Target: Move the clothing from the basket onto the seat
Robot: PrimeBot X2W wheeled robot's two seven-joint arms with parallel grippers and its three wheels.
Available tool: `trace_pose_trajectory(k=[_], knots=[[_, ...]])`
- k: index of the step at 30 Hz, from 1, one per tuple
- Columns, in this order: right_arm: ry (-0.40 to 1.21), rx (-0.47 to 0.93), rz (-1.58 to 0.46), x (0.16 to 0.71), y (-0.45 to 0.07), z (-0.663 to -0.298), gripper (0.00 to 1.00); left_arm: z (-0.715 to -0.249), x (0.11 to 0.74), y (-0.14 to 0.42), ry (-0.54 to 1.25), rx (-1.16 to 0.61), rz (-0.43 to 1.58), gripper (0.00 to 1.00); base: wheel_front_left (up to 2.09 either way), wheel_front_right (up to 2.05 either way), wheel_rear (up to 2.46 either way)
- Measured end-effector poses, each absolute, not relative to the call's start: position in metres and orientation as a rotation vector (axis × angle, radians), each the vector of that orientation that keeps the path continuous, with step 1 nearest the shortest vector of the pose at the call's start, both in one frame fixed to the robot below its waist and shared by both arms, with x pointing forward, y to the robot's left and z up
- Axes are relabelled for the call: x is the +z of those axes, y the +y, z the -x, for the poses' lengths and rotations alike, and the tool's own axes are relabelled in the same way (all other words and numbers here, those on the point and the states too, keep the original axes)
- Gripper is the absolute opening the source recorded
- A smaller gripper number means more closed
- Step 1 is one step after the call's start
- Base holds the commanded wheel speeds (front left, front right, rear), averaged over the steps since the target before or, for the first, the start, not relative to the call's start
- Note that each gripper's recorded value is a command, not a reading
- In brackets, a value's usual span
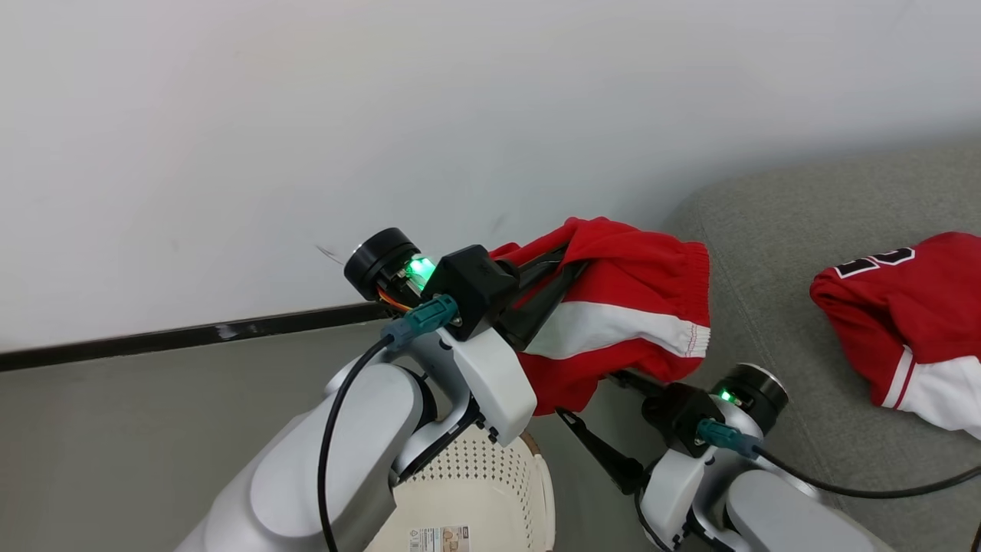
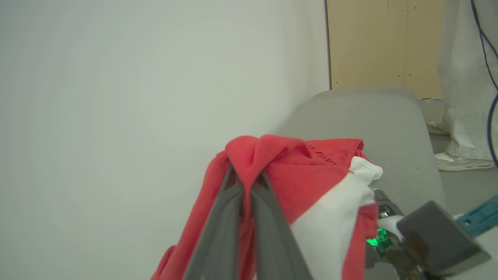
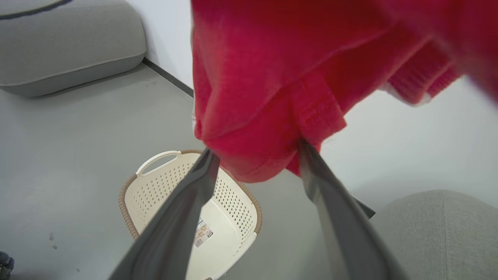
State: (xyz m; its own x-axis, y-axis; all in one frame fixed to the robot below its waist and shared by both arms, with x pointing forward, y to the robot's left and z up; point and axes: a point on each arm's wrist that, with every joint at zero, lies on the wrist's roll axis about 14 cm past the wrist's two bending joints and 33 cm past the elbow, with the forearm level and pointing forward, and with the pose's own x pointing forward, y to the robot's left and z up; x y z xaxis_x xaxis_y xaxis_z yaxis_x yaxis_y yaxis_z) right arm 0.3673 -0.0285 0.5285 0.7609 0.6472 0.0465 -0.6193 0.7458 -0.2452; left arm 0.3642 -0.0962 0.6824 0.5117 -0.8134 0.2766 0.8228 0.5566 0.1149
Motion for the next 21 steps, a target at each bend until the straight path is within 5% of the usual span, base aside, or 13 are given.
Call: trace_pose_trajectory(k=[11, 13, 15, 16, 17, 21], knots=[[-0.181, 0.782, 0.251, 0.541, 0.005, -0.365, 1.00, -0.364, 0.683, -0.091, -0.303, -0.969, 0.029, 0.00, 0.00, 0.00, 0.00], [-0.188, 0.795, 0.282, 0.541, 0.008, -0.366, 0.51, -0.365, 0.682, -0.090, -0.297, -0.966, 0.029, 0.00, 0.00, 0.00, 0.00], [-0.204, 0.799, 0.304, 0.546, 0.010, -0.369, 0.19, -0.365, 0.679, -0.090, -0.288, -0.964, 0.031, 0.00, 0.00, 0.00, 0.00], [-0.213, 0.800, 0.313, 0.548, 0.011, -0.370, 0.19, -0.365, 0.677, -0.090, -0.280, -0.963, 0.031, 0.00, 0.00, 0.00, 0.00], [-0.217, 0.800, 0.314, 0.549, 0.011, -0.371, 0.00, -0.365, 0.675, -0.089, -0.274, -0.959, 0.034, 0.00, 0.00, 0.00, 0.00], [-0.216, 0.797, 0.306, 0.550, 0.012, -0.373, 0.00, -0.369, 0.672, -0.086, -0.263, -0.944, 0.033, 0.00, 0.00, 0.00, 0.00]])
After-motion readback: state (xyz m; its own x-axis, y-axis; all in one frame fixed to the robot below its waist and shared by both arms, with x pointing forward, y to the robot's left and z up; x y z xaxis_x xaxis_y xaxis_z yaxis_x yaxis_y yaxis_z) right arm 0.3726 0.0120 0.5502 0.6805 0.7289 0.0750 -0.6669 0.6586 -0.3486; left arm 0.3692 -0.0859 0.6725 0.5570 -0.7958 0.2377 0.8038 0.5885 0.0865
